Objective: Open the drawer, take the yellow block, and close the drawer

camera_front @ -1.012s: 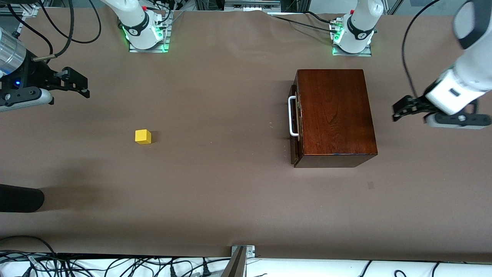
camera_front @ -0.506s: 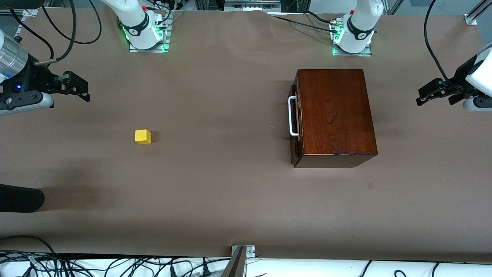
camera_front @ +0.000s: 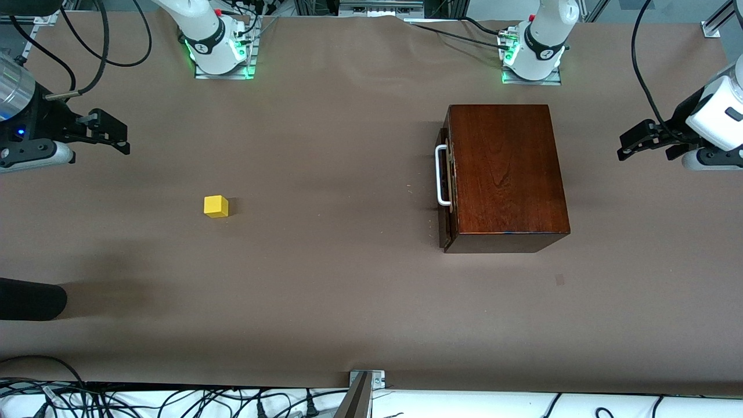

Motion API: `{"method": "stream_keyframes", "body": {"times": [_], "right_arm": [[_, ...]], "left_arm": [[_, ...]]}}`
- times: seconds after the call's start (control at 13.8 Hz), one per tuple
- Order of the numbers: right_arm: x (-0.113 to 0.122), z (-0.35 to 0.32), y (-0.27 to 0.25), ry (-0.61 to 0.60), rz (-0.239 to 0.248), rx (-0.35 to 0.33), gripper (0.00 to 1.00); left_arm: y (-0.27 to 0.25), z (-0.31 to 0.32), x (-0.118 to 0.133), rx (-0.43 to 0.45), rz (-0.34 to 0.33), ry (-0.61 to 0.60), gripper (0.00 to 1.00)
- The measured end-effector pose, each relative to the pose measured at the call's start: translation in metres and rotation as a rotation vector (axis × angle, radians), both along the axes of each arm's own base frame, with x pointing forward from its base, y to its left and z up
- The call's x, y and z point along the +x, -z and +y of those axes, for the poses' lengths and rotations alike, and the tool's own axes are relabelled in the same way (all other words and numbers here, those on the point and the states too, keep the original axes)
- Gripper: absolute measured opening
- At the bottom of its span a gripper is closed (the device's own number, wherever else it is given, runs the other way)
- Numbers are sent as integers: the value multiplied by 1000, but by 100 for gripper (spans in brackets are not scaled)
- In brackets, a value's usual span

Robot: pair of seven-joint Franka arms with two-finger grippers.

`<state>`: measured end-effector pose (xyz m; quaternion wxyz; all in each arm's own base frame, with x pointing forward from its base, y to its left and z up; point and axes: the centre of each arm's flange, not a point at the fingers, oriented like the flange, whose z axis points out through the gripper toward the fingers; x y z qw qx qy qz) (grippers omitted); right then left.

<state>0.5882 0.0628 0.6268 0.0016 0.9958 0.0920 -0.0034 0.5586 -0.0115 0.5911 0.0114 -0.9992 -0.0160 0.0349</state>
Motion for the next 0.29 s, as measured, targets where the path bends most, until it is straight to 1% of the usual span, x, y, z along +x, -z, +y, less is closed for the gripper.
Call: {"method": "stream_keyframes", "body": {"times": [0.29], "right_arm": [[0,0,0,0,0,0,100]], "left_arm": [[0,2,0,1,0,-4,100]]}}
